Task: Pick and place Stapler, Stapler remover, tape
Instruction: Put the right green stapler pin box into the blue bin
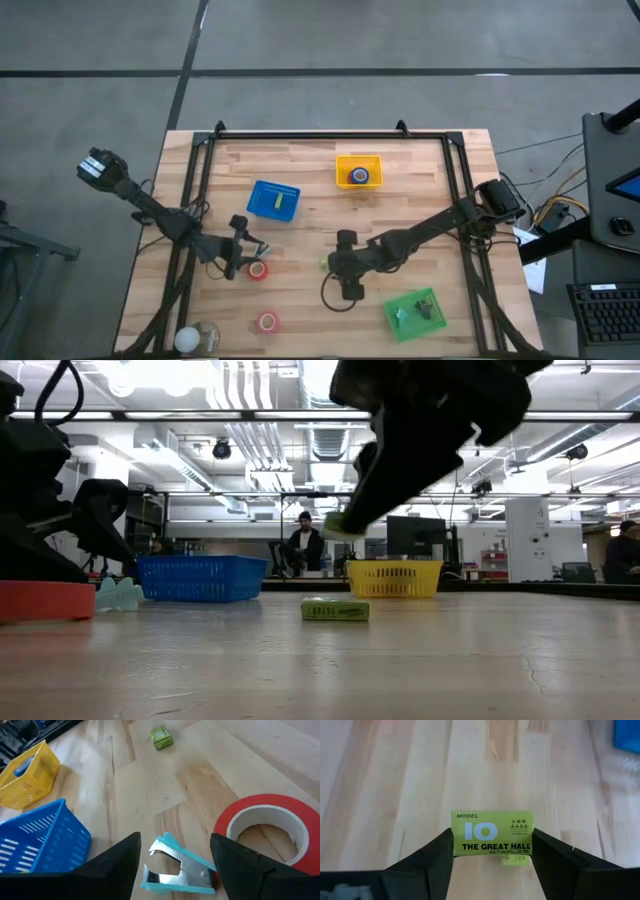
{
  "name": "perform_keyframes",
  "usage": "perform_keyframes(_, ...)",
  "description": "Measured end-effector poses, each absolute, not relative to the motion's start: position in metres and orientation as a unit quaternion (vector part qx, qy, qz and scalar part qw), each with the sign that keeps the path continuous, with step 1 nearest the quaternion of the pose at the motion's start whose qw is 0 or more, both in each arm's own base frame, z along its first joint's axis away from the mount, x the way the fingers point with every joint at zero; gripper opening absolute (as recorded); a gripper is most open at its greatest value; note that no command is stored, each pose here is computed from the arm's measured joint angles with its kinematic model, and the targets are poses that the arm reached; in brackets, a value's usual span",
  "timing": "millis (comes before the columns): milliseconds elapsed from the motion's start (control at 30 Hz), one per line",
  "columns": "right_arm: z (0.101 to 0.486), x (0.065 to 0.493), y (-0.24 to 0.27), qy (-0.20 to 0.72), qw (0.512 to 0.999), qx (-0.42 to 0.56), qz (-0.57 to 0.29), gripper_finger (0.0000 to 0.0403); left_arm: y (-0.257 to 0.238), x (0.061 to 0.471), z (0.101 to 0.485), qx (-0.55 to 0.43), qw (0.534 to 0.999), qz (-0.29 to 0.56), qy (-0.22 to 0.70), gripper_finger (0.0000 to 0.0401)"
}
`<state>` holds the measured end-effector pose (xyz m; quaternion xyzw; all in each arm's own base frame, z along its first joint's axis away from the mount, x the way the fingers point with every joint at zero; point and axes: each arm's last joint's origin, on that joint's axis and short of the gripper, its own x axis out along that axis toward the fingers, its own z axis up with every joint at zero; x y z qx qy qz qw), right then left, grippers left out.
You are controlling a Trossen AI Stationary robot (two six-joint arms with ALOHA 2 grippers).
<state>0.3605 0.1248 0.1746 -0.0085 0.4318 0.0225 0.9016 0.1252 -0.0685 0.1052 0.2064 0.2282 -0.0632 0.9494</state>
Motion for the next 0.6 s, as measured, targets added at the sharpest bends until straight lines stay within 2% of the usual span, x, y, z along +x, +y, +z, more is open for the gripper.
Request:
perform_keyframes(133,0.184,0.364,0.126,0.436,0.9,-0.016,0.024,0.0226,-0.069,0.126,0.107,0.211,0.952,-0.06,0.215,0.0245)
perform_keyframes(200,0.189,0.366,0.126,0.436,0.899,-0.026,0.02,0.0226,-0.071,0.13,0.115,0.188,0.965,-0.053,0.175,0.0245)
perform_keyframes(400,0.205,0.373,0.126,0.408,0.909,-0.087,0.001,0.0226,-0.08,0.142,0.158,0.008,0.999,-0.042,0.015,0.0245)
perform_keyframes(600,0.221,0.382,0.124,0.374,0.909,-0.18,-0.048,0.0226,-0.085,0.15,0.2,-0.185,0.976,-0.053,-0.102,0.0245)
